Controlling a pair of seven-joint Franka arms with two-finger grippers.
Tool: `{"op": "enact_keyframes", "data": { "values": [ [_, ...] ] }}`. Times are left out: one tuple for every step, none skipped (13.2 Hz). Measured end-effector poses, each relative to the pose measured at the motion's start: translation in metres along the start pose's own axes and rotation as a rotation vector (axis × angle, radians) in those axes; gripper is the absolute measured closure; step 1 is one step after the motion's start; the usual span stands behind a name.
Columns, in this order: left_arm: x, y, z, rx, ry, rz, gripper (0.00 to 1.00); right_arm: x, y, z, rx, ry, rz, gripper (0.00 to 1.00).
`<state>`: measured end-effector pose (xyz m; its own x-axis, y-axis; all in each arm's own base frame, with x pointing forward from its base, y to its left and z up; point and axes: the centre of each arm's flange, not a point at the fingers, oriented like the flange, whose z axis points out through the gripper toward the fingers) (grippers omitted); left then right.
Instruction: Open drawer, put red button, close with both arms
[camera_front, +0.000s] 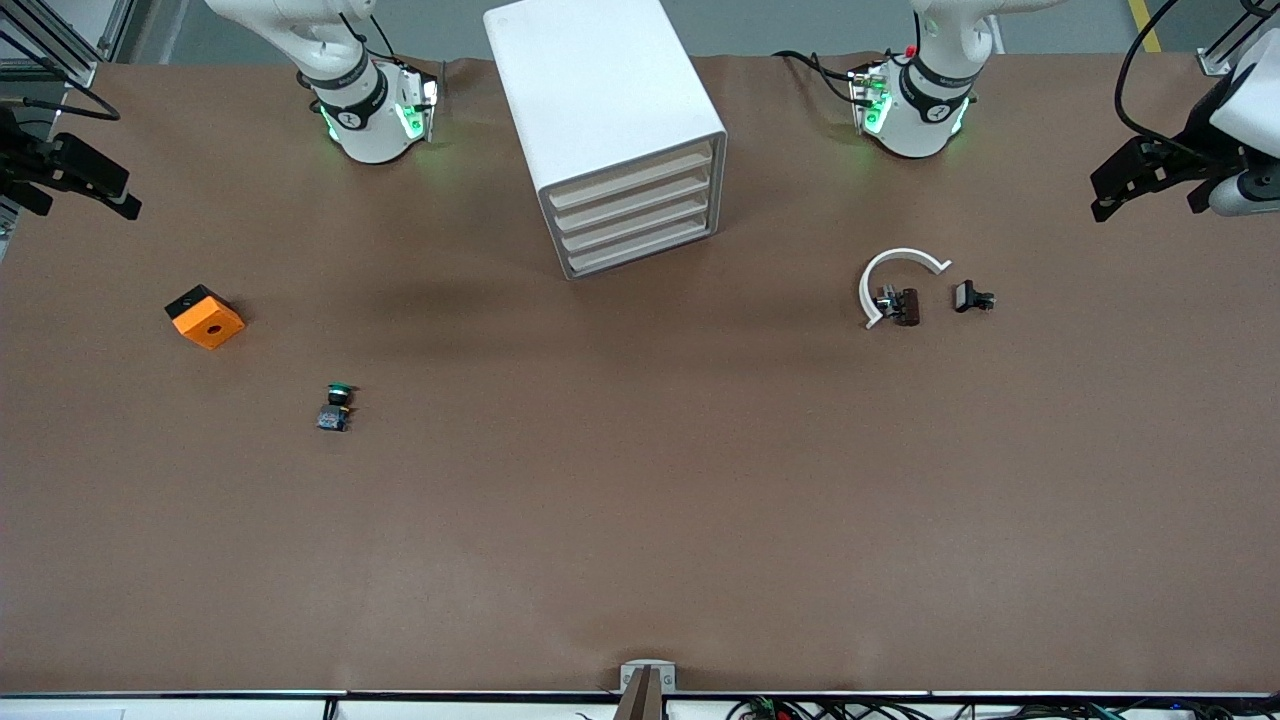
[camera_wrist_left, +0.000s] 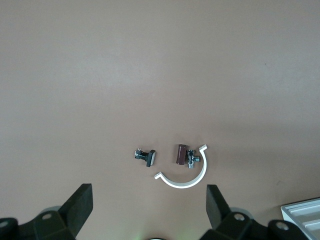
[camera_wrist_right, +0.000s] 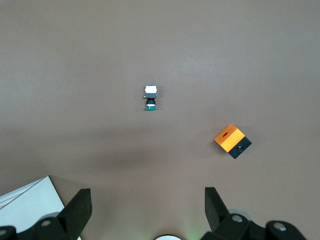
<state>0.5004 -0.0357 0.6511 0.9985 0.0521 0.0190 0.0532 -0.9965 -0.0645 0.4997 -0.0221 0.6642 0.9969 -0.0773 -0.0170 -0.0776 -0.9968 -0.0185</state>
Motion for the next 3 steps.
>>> {"op": "enact_keyframes", "data": {
  "values": [
    [0.0007, 0.0001, 0.0012, 0.000, -0.002, -0.002, 0.00, 0.0000, -0.0001, 0.0000, 0.000, 0.000, 0.000, 0.00],
    [0.0011, 0.0001, 0.0017, 0.000, -0.003, -0.003, 0.00, 0.0000, -0.0001, 0.0000, 0.000, 0.000, 0.000, 0.00],
    [0.0011, 0.0004, 0.0018, -0.002, -0.004, -0.004, 0.00, 0.0000, -0.0001, 0.0000, 0.000, 0.000, 0.000, 0.00]
  ]
}}
